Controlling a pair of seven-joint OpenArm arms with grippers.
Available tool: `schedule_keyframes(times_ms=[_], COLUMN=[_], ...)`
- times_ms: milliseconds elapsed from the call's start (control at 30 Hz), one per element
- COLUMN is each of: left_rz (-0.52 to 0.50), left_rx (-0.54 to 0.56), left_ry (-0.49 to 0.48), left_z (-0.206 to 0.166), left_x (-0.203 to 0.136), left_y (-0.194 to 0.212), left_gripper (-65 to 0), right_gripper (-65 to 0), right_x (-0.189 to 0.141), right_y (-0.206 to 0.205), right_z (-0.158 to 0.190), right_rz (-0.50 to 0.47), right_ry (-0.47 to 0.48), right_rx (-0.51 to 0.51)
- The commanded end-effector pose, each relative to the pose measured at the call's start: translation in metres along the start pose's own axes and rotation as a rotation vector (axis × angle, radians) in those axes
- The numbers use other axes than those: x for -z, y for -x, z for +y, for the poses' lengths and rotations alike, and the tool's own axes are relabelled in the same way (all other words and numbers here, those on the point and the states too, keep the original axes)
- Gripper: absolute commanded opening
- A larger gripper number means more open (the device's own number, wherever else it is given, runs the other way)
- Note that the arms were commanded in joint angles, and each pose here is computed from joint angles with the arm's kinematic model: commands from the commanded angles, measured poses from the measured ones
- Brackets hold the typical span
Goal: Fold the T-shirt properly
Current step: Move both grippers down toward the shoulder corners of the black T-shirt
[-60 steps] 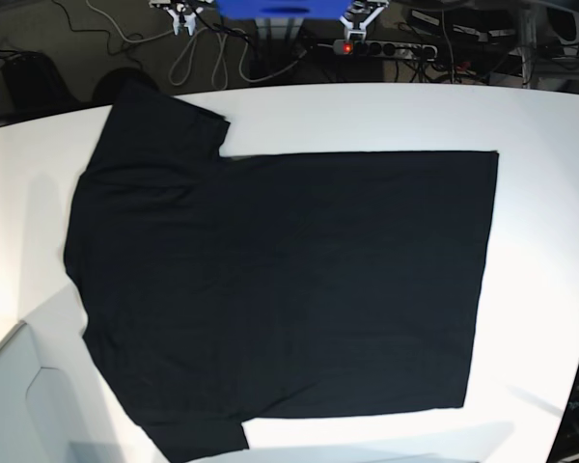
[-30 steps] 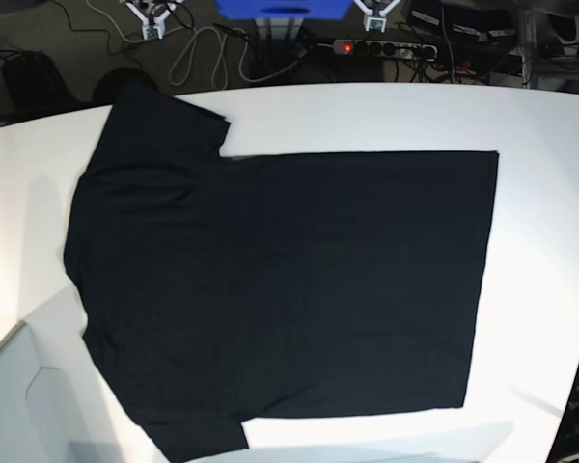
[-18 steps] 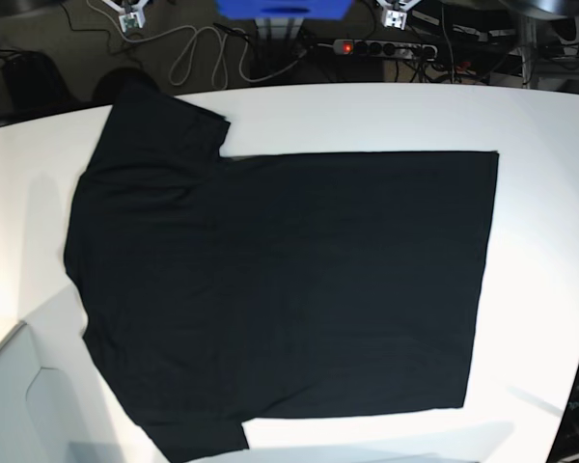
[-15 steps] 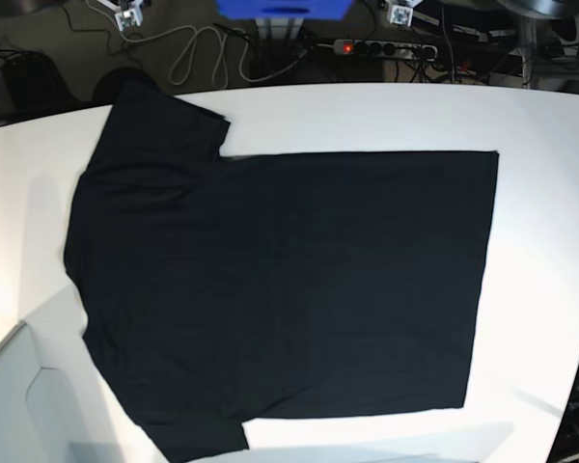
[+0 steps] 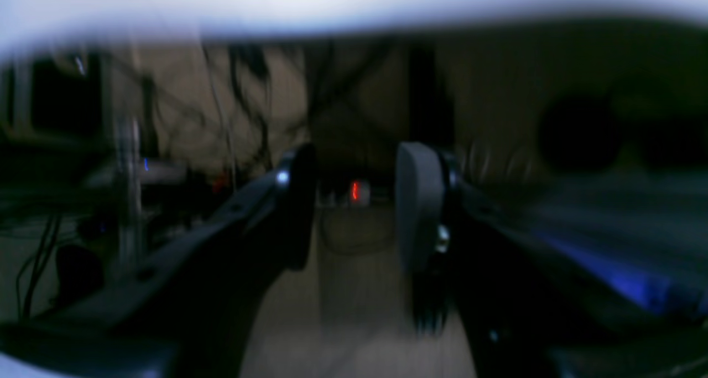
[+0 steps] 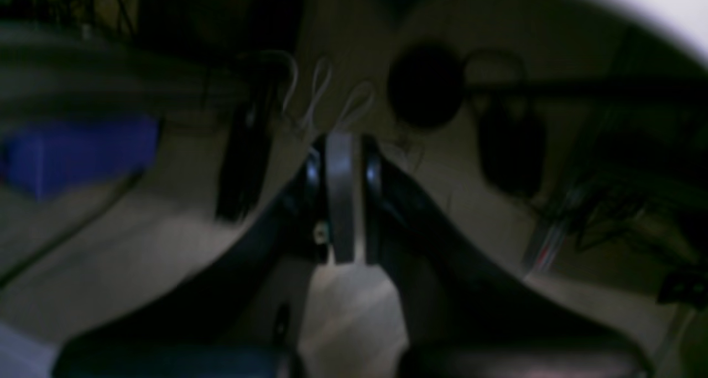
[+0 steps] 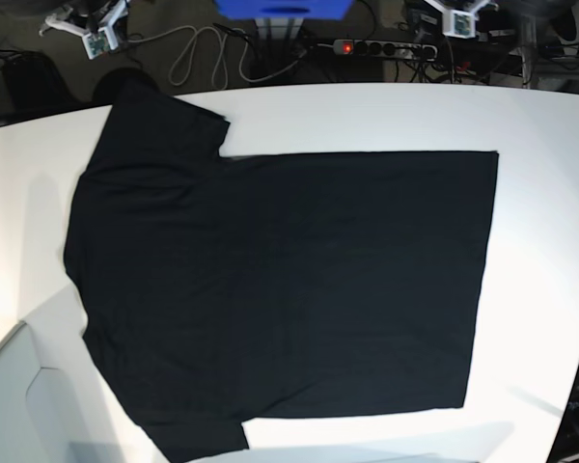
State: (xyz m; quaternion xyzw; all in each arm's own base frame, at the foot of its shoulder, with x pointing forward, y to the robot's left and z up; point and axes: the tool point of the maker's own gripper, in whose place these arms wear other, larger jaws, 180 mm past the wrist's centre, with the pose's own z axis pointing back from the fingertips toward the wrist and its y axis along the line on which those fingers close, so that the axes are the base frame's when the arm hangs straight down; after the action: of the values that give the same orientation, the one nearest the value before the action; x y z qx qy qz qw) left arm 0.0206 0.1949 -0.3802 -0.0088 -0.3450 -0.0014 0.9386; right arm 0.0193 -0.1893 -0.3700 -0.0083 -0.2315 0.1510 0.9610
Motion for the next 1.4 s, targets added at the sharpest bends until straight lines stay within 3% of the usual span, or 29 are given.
schedule_keyframes(times_ms=[0, 200, 433, 500, 633, 733, 967, 1167, 1367], left_rz=[-0.038, -0.173, -0.281, -0.280, -0.277, -0.269, -0.290, -0.258, -0.264], left_rx=[-0.001, -0.069, -0.189, -0.200, -0.222, -0.230, -0.220, -0.330, -0.389], left_ry=[-0.013, -0.083, -0.172, -0.196, -0.244, -0.271, -0.216, -0.220, -0.191], left_z=[0.005, 0.033, 0.078, 0.089, 0.112, 0.124, 0.134, 0.167, 0.172], left_x=[-0.008, -0.017, -0.020, -0.019, -0.014, -0.009, 0.018, 0.051, 0.074], left_y=[-0.014, -0.063, -0.096, -0.101, -0.115, -0.124, -0.147, -0.131, -0.129], left_gripper=[-41.7, -41.7, -41.3, -41.1, -41.1, -41.0, -37.5, -37.5, -37.4], right_gripper=[-64.4, -64.4, -62.6, -56.4, -35.8, -27.4, -26.8, -26.4, -26.2], right_x=[-0.002, 0.014, 0.023, 0.025, 0.028, 0.030, 0.035, 0.037, 0.037], right_y=[0.000, -0.012, -0.034, -0.040, -0.049, -0.057, -0.076, -0.086, -0.089], right_z=[0.001, 0.018, 0.010, 0.009, 0.005, 0.004, -0.007, -0.010, -0.011], right_rz=[0.008, 0.041, -0.016, -0.031, -0.056, -0.080, -0.129, -0.156, -0.161], right_ry=[-0.013, -0.123, -0.101, -0.096, -0.087, -0.083, -0.051, -0.042, -0.040], right_rx=[-0.019, -0.100, -0.106, -0.107, -0.112, -0.112, -0.109, -0.111, -0.111])
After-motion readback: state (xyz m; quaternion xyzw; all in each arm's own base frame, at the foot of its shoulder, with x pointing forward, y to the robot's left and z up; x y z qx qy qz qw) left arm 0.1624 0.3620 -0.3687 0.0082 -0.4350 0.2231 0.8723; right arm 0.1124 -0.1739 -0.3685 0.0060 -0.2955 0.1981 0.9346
